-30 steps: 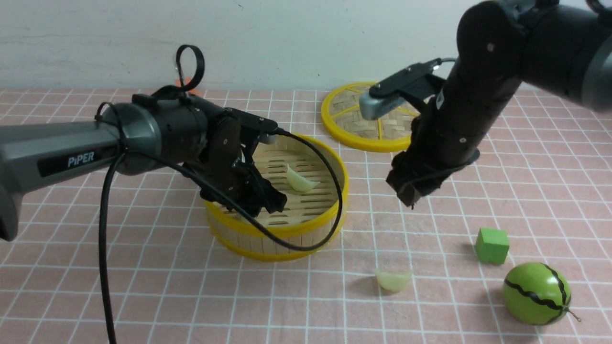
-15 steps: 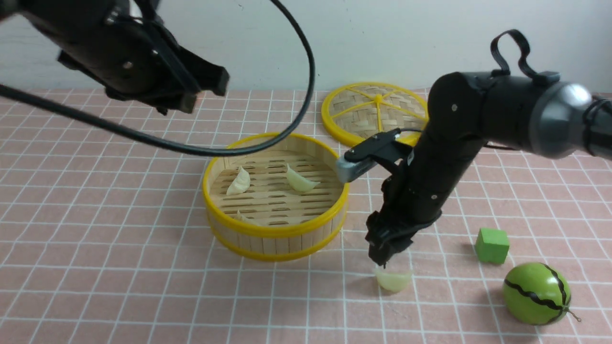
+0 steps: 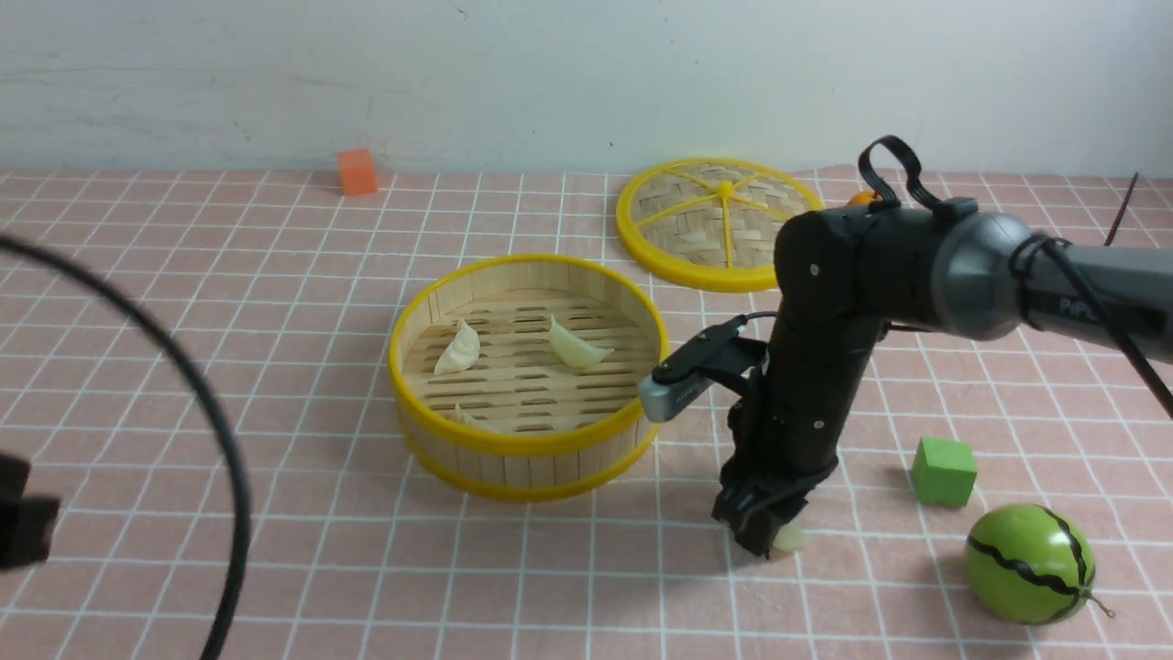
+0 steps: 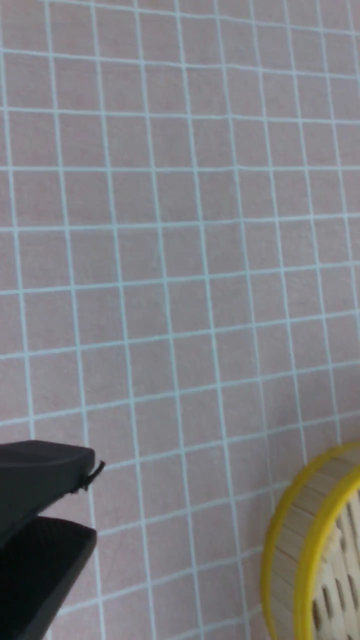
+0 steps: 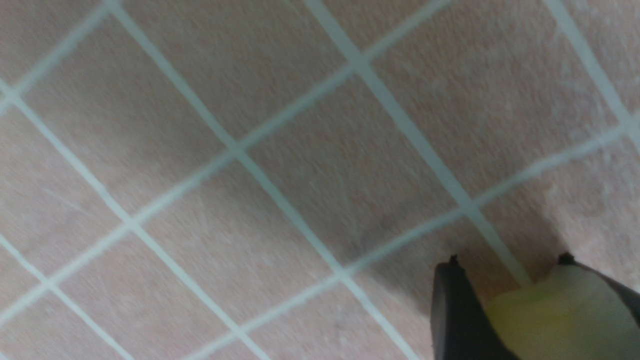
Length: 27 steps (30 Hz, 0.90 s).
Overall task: Put the dumplings into the steamer on the table with the pink tablecloth.
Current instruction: 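Reach for and grasp a dumpling lying on the table beside the steamer, then place the dumpling in the bamboo steamer basket with the right gripper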
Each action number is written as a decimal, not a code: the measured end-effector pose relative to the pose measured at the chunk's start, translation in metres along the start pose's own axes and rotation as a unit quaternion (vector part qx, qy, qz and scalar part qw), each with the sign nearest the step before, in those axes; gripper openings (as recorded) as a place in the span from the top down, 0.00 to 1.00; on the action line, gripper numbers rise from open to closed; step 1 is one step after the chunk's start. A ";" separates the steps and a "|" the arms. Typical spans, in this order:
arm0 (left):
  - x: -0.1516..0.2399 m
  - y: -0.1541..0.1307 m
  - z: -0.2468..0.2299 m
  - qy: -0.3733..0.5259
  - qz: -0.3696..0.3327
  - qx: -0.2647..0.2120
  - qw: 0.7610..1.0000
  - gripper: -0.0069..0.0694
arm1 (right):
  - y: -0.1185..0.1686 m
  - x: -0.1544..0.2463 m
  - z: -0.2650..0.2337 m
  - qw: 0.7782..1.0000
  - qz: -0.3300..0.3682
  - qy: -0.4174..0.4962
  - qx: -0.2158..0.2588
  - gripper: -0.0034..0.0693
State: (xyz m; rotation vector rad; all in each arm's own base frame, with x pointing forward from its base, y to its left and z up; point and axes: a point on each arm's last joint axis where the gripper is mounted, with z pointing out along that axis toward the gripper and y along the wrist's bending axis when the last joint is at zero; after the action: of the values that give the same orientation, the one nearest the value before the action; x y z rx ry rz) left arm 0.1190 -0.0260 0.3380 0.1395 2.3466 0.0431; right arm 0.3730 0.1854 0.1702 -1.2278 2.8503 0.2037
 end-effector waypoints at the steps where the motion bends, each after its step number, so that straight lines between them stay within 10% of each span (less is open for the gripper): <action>1: 0.008 0.003 -0.002 -0.007 -0.006 -0.002 1.000 0.72 | -0.001 0.000 -0.003 1.000 -0.003 0.005 0.003 0.62; 11: 0.087 0.002 0.037 -0.110 -0.041 0.047 0.992 0.72 | 0.030 -0.067 -0.119 0.968 -0.017 -0.248 0.017 0.63; 21: 0.093 -0.005 0.044 -0.171 -0.033 0.088 0.981 0.72 | 0.024 -0.108 -0.020 0.970 -0.007 -0.242 0.009 0.63; 27: 0.094 -0.005 0.044 -0.169 -0.032 0.087 0.981 0.71 | 0.024 -0.108 -0.026 0.969 0.015 -0.247 0.010 0.29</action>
State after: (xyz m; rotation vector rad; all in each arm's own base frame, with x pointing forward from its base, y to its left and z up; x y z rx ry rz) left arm 0.0848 -0.0209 0.2401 0.1435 2.0105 -0.2032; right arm 0.4307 0.2758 0.2072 -0.9621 2.4312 0.4146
